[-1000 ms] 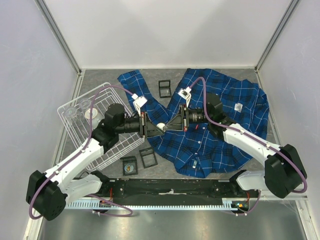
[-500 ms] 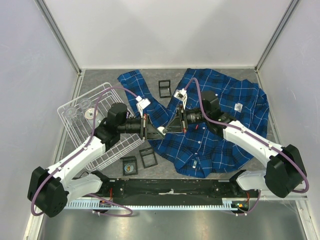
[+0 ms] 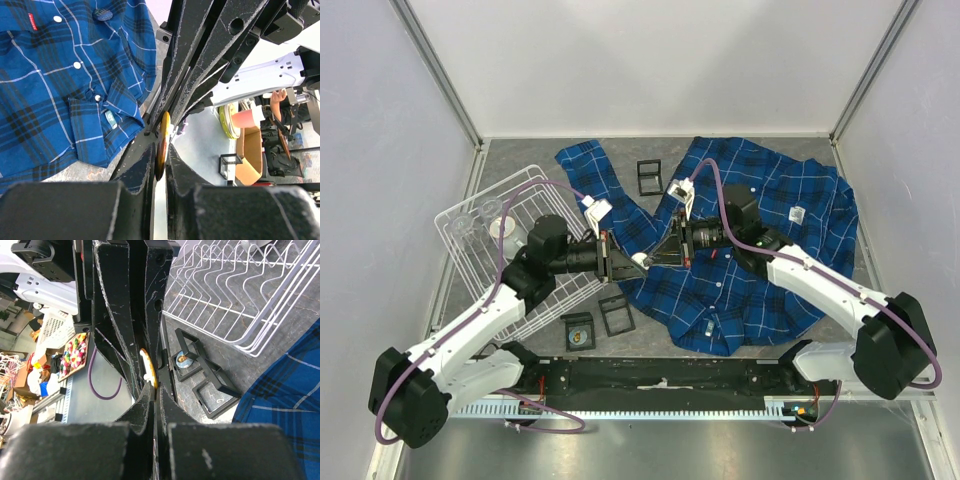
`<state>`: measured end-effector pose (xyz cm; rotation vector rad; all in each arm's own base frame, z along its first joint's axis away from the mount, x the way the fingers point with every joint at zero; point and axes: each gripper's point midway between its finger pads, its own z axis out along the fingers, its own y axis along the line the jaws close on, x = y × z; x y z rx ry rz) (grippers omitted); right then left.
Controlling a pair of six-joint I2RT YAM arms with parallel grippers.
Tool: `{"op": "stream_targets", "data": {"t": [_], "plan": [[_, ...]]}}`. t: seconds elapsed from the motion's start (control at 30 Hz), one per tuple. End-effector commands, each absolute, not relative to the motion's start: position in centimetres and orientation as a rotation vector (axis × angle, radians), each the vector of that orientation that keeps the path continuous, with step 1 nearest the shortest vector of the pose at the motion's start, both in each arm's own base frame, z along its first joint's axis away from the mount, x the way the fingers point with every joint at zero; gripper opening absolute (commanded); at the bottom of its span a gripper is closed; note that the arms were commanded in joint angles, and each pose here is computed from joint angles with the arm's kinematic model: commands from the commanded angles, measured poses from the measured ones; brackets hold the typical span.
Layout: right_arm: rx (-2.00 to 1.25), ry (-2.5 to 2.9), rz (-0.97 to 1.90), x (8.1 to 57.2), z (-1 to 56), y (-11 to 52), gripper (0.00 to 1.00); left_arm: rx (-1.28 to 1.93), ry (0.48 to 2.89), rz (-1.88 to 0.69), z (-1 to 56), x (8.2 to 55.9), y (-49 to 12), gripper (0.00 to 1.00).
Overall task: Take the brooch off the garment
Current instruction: Close the brooch.
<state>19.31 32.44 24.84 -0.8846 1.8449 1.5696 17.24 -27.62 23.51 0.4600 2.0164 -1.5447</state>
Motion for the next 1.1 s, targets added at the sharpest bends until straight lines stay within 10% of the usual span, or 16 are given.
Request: {"op": "stream_targets", "data": {"t": [0.0,1.07], "plan": [[-0.922,1.781,1.559,18.7,25.6,32.3,0.0,0.404,1.949,-1.605,25.3,17.8,-28.0,0.11],[-1.086,1.664,1.416,17.8,26.4,32.1,0.0,0.339,1.983,-1.779,25.0,16.5,-28.5,0.03]]}}
